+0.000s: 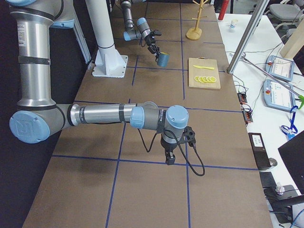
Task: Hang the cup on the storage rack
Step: 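Lift the mug with the left gripper toward the wooden stand, then hook the mug handle onto a peg of the wooden stand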
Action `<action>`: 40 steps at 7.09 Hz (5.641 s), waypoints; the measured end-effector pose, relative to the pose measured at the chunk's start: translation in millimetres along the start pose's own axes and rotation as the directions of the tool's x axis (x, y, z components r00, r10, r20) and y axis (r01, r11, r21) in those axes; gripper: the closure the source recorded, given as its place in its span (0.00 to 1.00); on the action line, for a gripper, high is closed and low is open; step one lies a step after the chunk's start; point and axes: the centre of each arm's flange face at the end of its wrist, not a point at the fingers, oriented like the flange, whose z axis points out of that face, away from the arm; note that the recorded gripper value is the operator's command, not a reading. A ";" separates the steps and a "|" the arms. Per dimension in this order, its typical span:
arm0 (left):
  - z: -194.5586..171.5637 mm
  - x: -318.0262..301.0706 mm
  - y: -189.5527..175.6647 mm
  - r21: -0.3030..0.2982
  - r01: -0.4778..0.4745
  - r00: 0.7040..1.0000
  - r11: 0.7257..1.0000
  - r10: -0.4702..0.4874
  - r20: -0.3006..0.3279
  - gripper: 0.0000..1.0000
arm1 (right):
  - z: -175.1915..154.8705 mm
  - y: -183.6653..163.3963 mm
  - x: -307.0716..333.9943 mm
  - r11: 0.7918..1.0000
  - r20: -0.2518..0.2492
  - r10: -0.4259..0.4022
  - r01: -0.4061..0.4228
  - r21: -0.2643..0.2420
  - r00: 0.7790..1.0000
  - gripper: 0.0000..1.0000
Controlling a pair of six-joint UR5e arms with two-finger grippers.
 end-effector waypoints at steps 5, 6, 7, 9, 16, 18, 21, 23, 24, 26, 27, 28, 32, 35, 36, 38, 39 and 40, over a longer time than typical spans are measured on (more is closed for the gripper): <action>-37.8 -45.4 -145.4 0.134 0.781 0.622 0.610 -0.742 -0.249 1.00 | 0.3 0.8 -0.1 1.000 0.002 0.000 0.000 0.000 1.000 0.00; -52.8 -61.9 -185.3 0.134 0.872 0.488 0.471 -0.812 -0.321 1.00 | 0.5 1.2 0.0 1.000 0.002 0.001 -0.001 -0.001 1.000 0.00; -69.7 -80.3 -220.8 0.129 0.930 0.368 0.345 -0.848 -0.381 1.00 | 1.1 1.7 0.4 1.000 0.002 0.002 -0.002 -0.002 1.000 0.00; -109.3 -128.3 -274.3 0.125 0.984 0.169 0.123 -0.866 -0.471 1.00 | 0.5 1.5 0.0 1.000 0.001 0.001 -0.001 -0.001 1.000 0.00; -213.8 -301.7 -304.3 0.023 0.997 -0.052 -0.077 -0.837 -0.544 1.00 | -5.2 -3.3 -3.9 1.000 -0.003 -0.009 0.009 0.010 1.000 0.00; -238.2 -334.2 -301.8 0.013 0.999 -0.036 -0.051 -0.842 -0.538 1.00 | -5.2 -3.3 -3.9 1.000 -0.003 -0.009 0.009 0.010 1.000 0.00; -256.0 -354.4 -293.0 0.018 0.999 -0.030 -0.047 -0.840 -0.541 1.00 | -5.9 -4.2 -4.3 1.000 -0.003 -0.011 0.011 0.012 1.000 0.00; -273.5 -385.2 -271.4 0.022 0.999 -0.030 -0.049 -0.841 -0.540 1.00 | -6.4 -4.8 -4.6 1.000 -0.004 -0.012 0.012 0.013 1.000 0.00; -279.2 -396.7 -263.5 0.027 0.998 -0.030 -0.053 -0.843 -0.538 1.00 | -6.6 -5.0 -4.7 1.000 -0.004 -0.013 0.013 0.014 1.000 0.00; -284.8 -409.5 -254.3 0.044 0.997 -0.030 -0.063 -0.846 -0.533 0.93 | -7.4 -5.2 -5.4 1.000 -0.004 -0.014 0.014 0.015 1.000 0.00; -285.3 -412.5 -252.2 0.049 0.997 -0.030 -0.067 -0.847 -0.531 0.54 | -7.9 -5.3 -5.8 1.000 -0.005 -0.015 0.015 0.016 1.000 0.00; -284.9 -414.6 -250.7 0.054 0.996 -0.030 -0.069 -0.848 -0.529 0.01 | -8.4 -5.3 -6.3 1.000 -0.005 -0.016 0.016 0.017 1.000 0.00; -282.0 -414.7 -250.8 0.057 0.996 -0.028 -0.068 -0.850 -0.526 0.00 | -8.0 -4.0 -6.3 1.000 -0.005 -0.015 0.015 0.016 1.000 0.00; -297.7 -404.9 -247.9 0.032 0.999 -0.015 -0.038 -0.843 -0.537 0.00 | -7.1 -2.7 -5.6 1.000 -0.005 -0.015 0.015 0.014 1.000 0.00; -318.2 -395.3 -238.9 0.025 1.000 0.016 0.003 -0.840 -0.542 0.00 | -6.9 -2.4 -5.5 1.000 -0.005 -0.015 0.015 0.014 1.000 0.00; -369.0 -363.4 -216.6 0.023 0.991 0.123 0.130 -0.852 -0.508 0.00 | -6.2 -1.6 -5.1 1.000 -0.005 -0.014 0.014 0.013 1.000 0.00; -391.4 -349.0 -212.7 0.047 0.969 0.234 0.241 -0.849 -0.474 0.00 | -5.7 -1.2 -4.8 1.000 -0.005 -0.013 0.013 0.012 1.000 0.00; -408.8 -339.1 -208.5 0.094 0.909 0.406 0.406 -0.812 -0.420 0.00 | -5.2 -0.7 -4.4 1.000 -0.005 -0.012 0.012 0.011 1.000 0.00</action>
